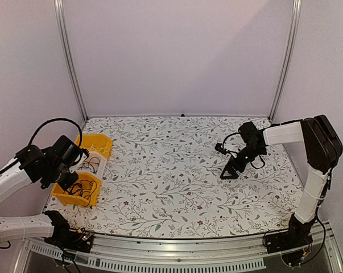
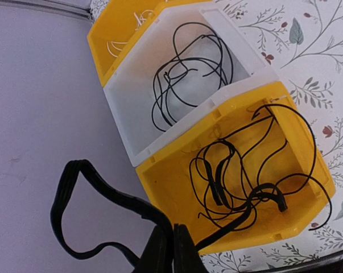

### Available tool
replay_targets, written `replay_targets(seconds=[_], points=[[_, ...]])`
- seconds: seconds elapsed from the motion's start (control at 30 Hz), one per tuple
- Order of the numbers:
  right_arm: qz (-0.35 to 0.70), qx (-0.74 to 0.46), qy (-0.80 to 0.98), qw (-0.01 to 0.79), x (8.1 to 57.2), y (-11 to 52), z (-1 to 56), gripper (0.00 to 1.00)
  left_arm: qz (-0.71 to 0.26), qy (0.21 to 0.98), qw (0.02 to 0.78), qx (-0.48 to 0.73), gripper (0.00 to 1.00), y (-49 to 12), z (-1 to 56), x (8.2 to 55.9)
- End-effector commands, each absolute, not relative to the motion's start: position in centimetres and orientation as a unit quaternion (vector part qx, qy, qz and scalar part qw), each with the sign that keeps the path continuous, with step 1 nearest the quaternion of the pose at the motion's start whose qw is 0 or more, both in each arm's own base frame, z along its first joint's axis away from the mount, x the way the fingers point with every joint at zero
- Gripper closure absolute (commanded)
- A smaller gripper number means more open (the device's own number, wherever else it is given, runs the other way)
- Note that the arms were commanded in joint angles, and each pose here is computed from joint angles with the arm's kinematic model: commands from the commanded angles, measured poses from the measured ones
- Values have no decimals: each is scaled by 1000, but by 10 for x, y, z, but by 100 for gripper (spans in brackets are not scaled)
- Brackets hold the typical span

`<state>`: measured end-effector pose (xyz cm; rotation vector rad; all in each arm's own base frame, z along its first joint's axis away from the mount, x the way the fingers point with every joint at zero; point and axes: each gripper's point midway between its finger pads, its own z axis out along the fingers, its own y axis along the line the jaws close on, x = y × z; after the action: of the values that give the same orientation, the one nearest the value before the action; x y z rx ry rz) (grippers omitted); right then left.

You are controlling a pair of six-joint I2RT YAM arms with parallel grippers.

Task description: Untangle the cables

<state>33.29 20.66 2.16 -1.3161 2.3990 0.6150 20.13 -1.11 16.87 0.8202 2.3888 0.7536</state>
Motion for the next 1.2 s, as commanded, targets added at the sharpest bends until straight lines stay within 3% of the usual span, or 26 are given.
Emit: replay_targets(seconds=[0.0, 0.37, 0.47, 0.57, 0.77, 1.0, 1.17], points=[[213, -459, 855, 111, 313, 200, -5, 1, 260, 884, 225, 317, 100, -10, 140, 206], [213, -461, 855, 109, 311, 199, -5, 1, 211, 888, 220, 345, 100, -26, 104, 212], [214, -461, 854, 109, 312, 200, -4, 1, 217, 890, 200, 346, 77, -20, 95, 204], [218, -461, 852, 113, 313, 202, 1, 1, 217, 893, 199, 339, 61, -19, 99, 205], [227, -464, 846, 130, 318, 204, 29, 1, 222, 896, 188, 334, 51, -24, 126, 218], [261, -455, 828, 200, 341, 192, 109, 1, 199, 892, 203, 351, 42, -42, 187, 234], [208, -417, 830, 307, 384, 166, 180, 1, 179, 884, 284, 325, 29, -71, 231, 269]])
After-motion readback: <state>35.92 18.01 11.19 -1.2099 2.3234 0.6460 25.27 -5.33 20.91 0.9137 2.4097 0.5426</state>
